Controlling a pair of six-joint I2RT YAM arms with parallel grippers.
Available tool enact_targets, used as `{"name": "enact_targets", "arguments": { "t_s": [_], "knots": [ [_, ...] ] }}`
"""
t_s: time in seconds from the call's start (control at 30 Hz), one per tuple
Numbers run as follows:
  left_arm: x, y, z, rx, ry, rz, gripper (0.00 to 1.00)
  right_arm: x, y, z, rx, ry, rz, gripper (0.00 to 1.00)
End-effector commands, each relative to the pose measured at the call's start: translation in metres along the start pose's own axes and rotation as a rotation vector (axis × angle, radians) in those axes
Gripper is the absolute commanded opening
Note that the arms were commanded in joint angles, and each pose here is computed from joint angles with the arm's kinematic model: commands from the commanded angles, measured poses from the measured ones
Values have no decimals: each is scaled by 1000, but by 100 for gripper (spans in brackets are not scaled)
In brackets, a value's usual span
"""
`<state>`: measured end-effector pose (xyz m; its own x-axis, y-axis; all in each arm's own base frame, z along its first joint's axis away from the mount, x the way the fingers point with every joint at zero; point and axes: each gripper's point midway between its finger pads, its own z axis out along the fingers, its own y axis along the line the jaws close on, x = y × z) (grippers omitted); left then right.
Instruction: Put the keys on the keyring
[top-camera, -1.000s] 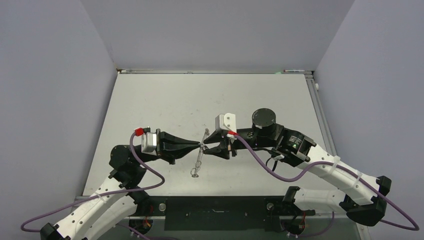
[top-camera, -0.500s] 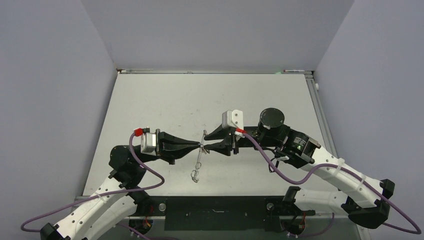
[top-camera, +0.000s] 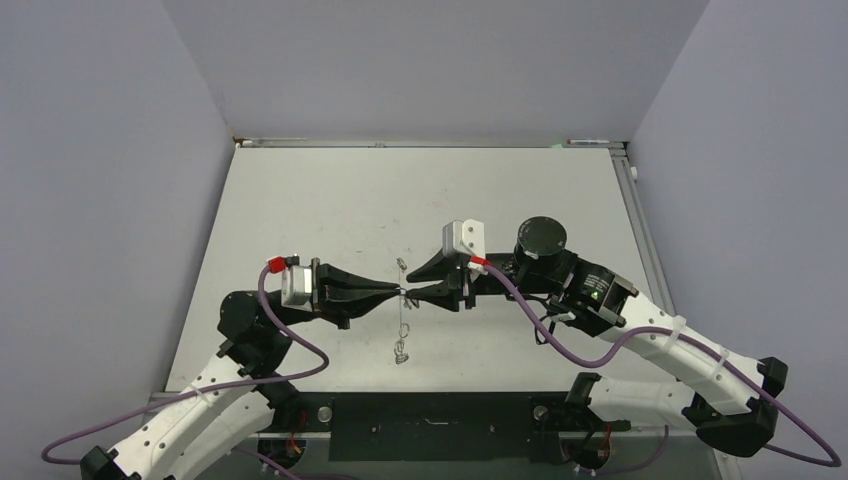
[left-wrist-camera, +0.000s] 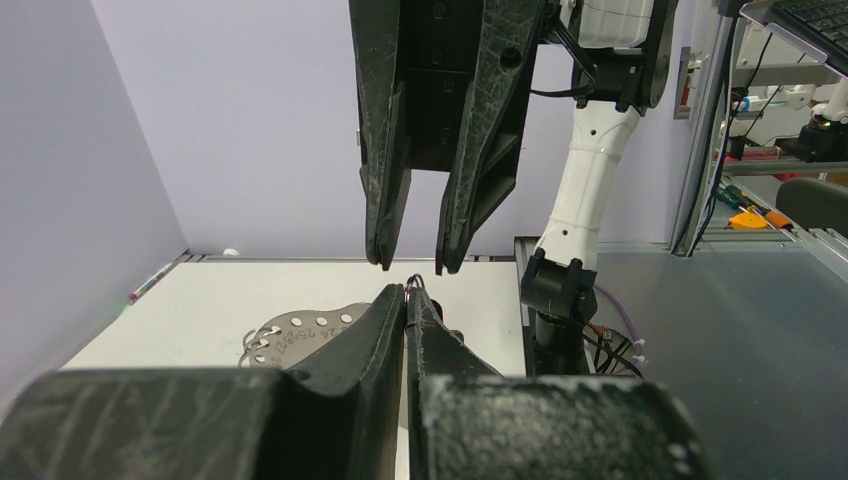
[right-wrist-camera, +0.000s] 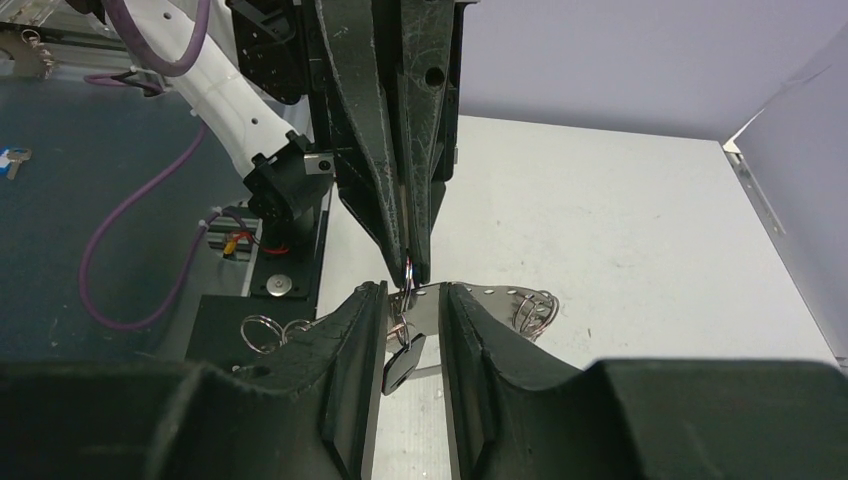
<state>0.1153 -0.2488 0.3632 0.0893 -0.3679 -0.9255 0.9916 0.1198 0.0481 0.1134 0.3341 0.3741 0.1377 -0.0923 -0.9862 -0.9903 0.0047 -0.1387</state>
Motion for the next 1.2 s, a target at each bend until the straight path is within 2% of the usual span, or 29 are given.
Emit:
{"name": "enact_targets", "arguments": {
  "t_s": [0.0, 0.7, 0.9, 1.07, 1.17],
  "knots": [
    [-22, -4, 1, 13, -65, 58, 0, -6, -2, 5, -12, -40, -14, 27],
    [-21, -4, 0, 13, -65, 59, 0, 1, 1, 12, -44, -44, 6, 21],
    [-22, -4, 0, 11, -68, 62, 0, 6, 3, 16, -65, -36, 16, 16],
    [-22, -4, 0, 11, -70, 63, 0, 7, 3, 17, -62, -34, 19, 6],
    [-22, -4, 0, 10, -70, 63, 0, 6, 3, 16, -66, -40, 16, 5]
  ]
}}
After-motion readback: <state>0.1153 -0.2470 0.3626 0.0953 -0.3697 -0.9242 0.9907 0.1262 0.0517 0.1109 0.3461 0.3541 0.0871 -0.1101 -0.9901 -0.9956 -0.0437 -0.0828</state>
